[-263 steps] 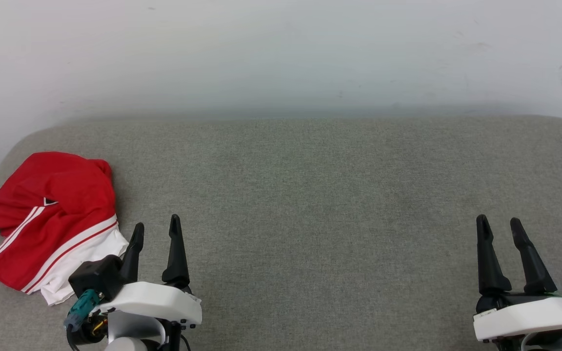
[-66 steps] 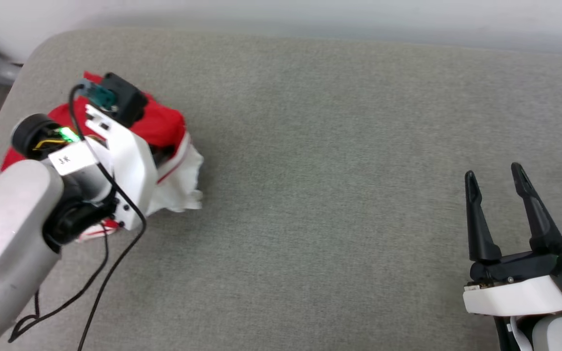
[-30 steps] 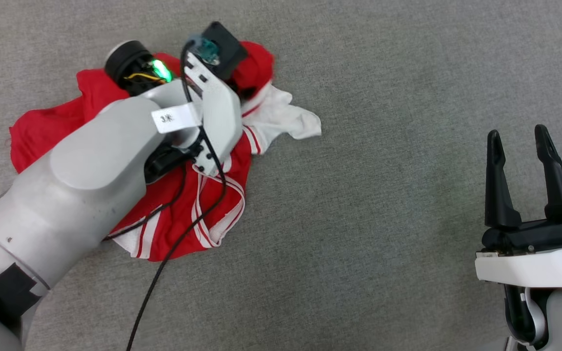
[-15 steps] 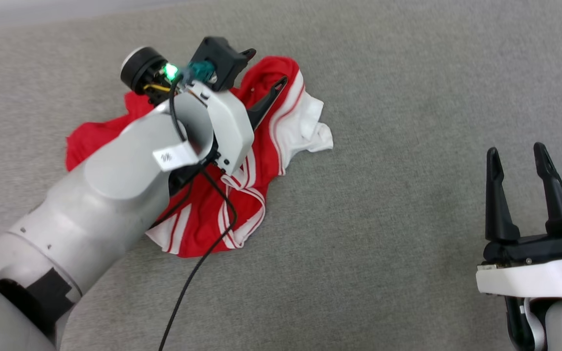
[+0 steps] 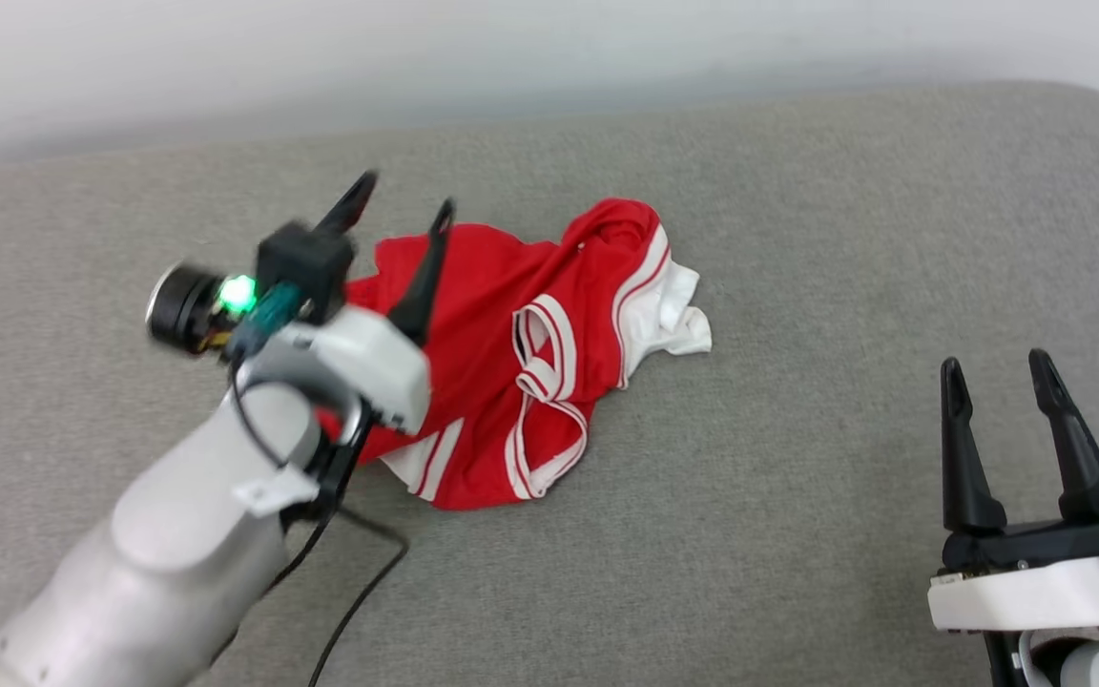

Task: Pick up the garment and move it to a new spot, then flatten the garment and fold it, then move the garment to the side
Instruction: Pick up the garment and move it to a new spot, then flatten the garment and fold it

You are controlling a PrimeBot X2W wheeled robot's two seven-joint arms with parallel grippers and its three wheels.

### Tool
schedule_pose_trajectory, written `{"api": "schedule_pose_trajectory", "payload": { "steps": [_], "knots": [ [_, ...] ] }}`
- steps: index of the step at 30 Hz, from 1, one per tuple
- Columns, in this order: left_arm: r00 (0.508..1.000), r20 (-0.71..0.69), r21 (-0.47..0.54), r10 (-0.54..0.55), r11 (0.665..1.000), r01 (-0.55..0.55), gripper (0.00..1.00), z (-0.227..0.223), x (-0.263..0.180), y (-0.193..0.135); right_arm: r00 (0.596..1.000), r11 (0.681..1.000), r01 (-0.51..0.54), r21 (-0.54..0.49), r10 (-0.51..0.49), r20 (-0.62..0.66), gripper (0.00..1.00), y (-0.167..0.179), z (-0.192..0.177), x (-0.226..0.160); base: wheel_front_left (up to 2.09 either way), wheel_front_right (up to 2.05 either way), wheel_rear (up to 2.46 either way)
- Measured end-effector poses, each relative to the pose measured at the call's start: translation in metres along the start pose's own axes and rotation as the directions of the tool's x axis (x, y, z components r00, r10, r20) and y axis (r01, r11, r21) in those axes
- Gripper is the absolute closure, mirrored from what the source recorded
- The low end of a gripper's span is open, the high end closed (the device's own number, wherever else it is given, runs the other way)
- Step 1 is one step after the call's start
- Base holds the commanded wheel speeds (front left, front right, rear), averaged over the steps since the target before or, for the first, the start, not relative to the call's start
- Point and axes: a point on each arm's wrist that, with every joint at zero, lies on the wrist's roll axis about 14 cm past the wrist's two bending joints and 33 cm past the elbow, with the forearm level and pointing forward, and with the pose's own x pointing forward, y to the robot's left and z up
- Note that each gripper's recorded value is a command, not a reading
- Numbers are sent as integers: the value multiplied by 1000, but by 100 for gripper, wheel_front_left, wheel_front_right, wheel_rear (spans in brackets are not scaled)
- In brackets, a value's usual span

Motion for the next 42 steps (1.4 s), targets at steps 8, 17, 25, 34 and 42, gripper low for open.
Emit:
{"api": "schedule_pose_trajectory", "payload": {
  "steps": [8,17,25,34,42],
  "knots": [
    [958,79,14,277,960,-279,0,13,-75,44,999,999,-44,21,44,8,0,16,5,-9,0,0,0],
    [899,86,-3,430,902,-432,0,6,-146,55,996,995,-86,40,86,9,0,30,7,-20,0,0,0],
    [866,36,-47,499,866,-497,0,-14,-187,52,995,994,-94,64,95,-6,0,34,4,-32,0,0,0],
    [872,16,-49,489,872,-488,0,-25,-201,40,994,993,-93,79,97,-46,0,35,-7,-43,0,0,0],
    [877,-6,-60,481,875,-480,0,-34,-207,34,992,993,-85,88,92,-83,0,34,-17,-52,0,0,0]
  ]
}}
